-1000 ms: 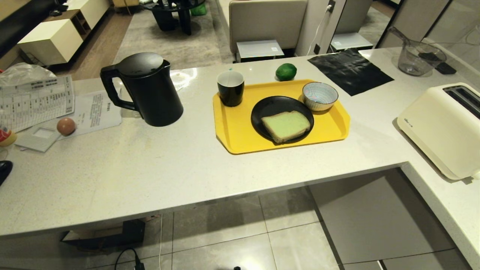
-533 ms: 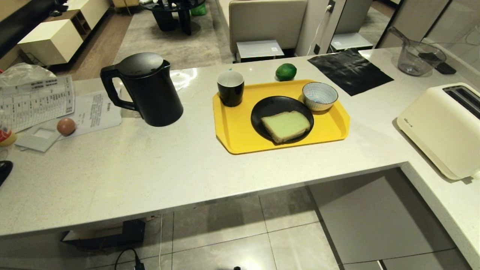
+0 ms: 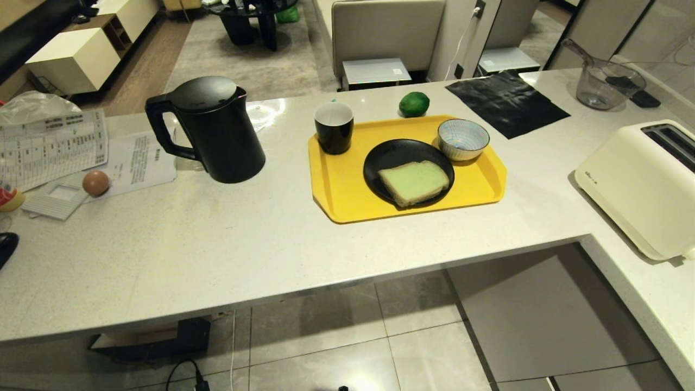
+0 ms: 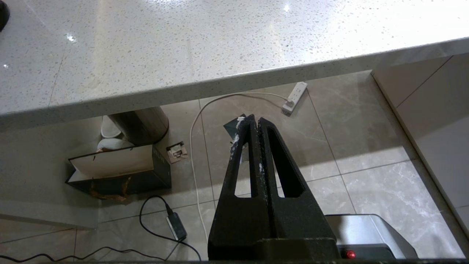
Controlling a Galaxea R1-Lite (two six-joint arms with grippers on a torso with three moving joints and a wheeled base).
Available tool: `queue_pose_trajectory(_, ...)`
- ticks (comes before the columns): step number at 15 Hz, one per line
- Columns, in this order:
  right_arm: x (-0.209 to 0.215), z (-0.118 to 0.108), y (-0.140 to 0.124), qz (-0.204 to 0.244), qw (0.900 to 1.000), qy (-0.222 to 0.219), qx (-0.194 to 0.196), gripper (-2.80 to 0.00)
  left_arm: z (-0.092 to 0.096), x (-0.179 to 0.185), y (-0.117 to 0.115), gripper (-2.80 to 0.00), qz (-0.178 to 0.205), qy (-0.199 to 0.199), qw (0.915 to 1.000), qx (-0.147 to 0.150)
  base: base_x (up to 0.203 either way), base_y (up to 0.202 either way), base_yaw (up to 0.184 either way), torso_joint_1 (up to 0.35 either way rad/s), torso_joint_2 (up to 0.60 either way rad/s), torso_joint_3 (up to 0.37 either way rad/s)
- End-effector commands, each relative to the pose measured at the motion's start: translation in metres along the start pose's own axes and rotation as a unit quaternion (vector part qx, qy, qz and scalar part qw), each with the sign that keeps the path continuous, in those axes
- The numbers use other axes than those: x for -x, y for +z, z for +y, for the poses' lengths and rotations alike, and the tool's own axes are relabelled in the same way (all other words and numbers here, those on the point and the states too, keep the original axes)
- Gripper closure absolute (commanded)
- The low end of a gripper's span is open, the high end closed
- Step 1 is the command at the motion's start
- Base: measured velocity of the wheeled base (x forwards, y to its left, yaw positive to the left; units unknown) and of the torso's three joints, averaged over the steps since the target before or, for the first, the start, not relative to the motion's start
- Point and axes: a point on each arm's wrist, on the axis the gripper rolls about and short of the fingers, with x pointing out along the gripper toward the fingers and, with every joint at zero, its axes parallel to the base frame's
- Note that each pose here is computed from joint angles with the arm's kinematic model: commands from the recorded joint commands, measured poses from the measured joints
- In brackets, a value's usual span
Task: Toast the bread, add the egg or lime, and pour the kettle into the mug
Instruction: Pick up the egg
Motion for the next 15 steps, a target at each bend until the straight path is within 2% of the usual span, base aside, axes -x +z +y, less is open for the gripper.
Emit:
queue_pose_trajectory(1,-0.0007,0.0000,-0.0020,0.005,1.000,0.000,0.000,0.00,0.0000,0.0000,0.0000,0.00,0.000,0.000,1.0000,0.000,0.000,0.000,0.000,0.000,0.00,0.000)
queue_pose_trajectory(12,-0.0008,-0.0001,-0.0020,0.003,1.000,-0.003,-0.001,0.00,0.0000,0.0000,0.0000,0.00,0.000,0.001,1.0000,-0.001,0.000,0.000,0.000,0.000,0.00,0.000)
queue_pose_trajectory(15,-0.0008,-0.0003,-0.0020,0.003,1.000,-0.007,-0.021,0.00,0.0000,0.0000,-0.0001,0.00,0.000,0.000,1.0000,-0.003,0.000,0.000,0.000,0.000,0.00,0.000)
